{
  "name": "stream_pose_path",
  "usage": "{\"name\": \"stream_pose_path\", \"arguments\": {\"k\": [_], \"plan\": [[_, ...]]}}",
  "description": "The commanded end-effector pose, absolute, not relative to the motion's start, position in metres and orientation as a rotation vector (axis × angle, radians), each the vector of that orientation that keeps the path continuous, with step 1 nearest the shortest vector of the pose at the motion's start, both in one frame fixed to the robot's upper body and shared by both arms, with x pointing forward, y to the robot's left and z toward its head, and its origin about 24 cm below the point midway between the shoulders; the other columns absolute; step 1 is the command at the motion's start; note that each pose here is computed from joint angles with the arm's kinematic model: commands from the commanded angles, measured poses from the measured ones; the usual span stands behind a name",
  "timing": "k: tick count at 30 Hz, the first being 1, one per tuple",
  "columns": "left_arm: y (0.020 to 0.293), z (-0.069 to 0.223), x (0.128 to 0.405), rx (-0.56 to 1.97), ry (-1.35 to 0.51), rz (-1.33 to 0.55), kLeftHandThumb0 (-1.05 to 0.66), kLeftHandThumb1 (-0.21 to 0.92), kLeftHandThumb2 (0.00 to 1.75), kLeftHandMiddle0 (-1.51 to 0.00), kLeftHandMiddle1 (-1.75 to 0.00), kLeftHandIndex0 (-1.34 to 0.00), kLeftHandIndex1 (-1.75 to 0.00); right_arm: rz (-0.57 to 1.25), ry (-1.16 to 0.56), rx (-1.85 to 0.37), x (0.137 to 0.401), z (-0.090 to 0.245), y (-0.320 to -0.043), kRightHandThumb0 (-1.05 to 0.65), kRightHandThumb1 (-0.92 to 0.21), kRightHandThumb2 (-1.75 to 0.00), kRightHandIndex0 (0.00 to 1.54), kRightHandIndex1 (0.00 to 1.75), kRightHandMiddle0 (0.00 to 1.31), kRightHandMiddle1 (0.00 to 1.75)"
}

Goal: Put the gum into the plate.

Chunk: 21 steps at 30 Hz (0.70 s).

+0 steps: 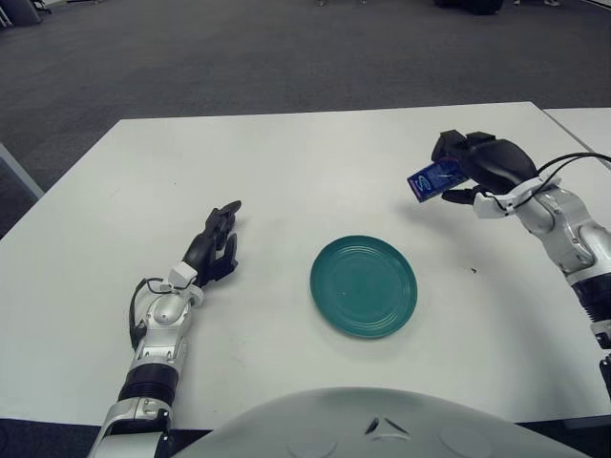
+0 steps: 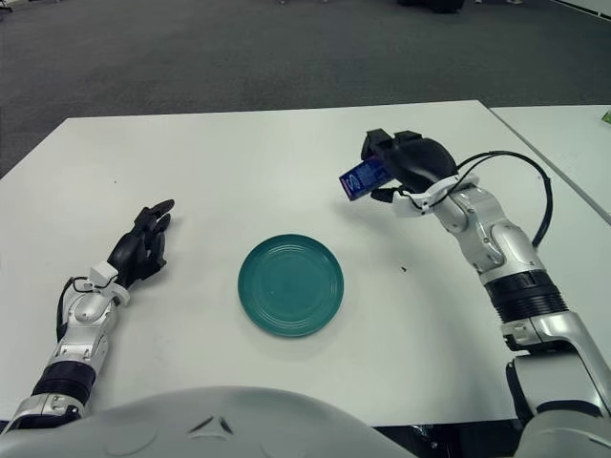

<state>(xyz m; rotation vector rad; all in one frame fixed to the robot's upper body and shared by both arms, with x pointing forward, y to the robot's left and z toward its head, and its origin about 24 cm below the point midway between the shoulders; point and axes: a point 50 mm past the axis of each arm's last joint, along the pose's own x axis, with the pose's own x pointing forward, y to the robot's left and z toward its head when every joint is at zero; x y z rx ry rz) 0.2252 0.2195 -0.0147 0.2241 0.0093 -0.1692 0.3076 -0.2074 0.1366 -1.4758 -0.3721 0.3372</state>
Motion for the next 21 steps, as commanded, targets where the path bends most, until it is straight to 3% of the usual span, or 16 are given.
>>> {"name": "stream_pose_path", "arguments": {"k": [1,15,21], "plan": [[0.22,-0.016,0.227,0.231,0.027,-0.166,-0.97,0.92,0.89,-0.17,0.0,0.0,-0.51,0.316,-0.417,-1.446,0.312,0.148,-0.195,-0.4,-0.62,-0.83,0.35,0.62,0.47,1.62],[0.219,-0.015,0.228,0.231,0.026,-0.167,-0.97,0.92,0.89,-0.17,0.0,0.0,-0.51,0.465,-0.525,-1.394,0.314,0.122,-0.146,-0.4,-0.62,-0.82,0.33,0.75,0.49,1.6],[0.217,-0.015,0.227,0.231,0.025,-0.167,-0.97,0.92,0.89,-0.17,0.0,0.0,-0.51,0.597,-0.58,-1.305,0.298,0.112,-0.111,-0.4,-0.62,-0.81,0.33,0.75,0.49,1.6]]}}
